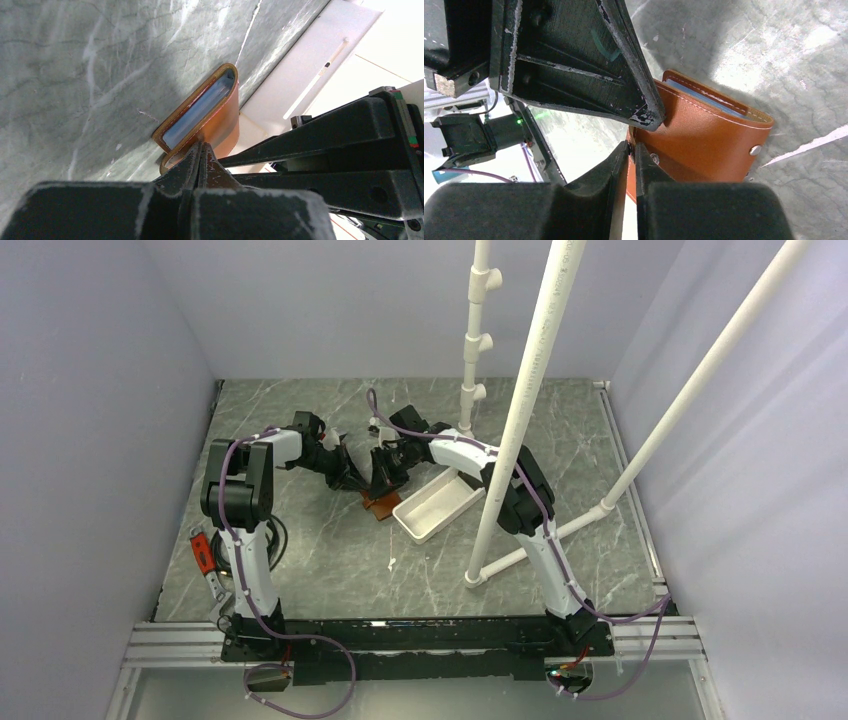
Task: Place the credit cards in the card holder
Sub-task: Close the card holder at the center of the board.
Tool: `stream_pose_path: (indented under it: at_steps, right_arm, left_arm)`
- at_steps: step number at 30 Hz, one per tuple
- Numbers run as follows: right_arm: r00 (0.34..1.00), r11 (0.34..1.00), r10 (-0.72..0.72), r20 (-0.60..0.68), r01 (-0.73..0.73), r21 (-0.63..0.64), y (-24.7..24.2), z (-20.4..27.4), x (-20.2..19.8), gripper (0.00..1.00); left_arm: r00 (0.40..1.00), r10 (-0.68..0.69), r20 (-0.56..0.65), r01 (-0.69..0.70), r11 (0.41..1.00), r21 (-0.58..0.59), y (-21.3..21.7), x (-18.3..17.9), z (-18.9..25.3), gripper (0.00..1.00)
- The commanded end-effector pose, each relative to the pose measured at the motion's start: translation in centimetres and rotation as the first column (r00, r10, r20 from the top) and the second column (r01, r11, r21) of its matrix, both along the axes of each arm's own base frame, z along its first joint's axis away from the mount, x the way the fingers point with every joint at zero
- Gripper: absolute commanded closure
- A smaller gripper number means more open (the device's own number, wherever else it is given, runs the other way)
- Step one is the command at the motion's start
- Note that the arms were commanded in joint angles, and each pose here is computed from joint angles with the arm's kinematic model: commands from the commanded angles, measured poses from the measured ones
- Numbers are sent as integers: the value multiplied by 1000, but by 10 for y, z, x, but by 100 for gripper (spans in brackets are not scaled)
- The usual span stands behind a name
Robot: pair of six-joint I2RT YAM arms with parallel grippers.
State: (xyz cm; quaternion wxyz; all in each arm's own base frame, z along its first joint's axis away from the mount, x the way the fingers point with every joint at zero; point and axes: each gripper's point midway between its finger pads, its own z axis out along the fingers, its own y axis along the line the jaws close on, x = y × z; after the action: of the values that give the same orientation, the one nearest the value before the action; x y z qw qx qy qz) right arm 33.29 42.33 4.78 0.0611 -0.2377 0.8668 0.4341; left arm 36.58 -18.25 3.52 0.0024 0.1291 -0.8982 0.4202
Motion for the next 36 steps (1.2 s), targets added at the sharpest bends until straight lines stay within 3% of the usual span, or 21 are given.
stream_pose_path:
  at_steps: [1,4,15,36]
  right_arm:
    - [1000,1000,16,16,-16,9,-1,6,-1,91]
    - [999,1000,5,44,-6,12,-1,18,2,100]
    - [993,1000,-22,117,22,1,-6,46,11,100]
    - [994,994,-30,102,40,-97,-15,11,22,100]
  left_arm:
    - [999,-10,-52,15,995,95,12,-13,-32,100]
    - [998,-11,-54,17,995,95,12,-13,-33,100]
    - [998,-14,-57,19,995,97,12,-14,-35,100]
    - [998,-13,-59,19,995,94,12,-13,-35,100]
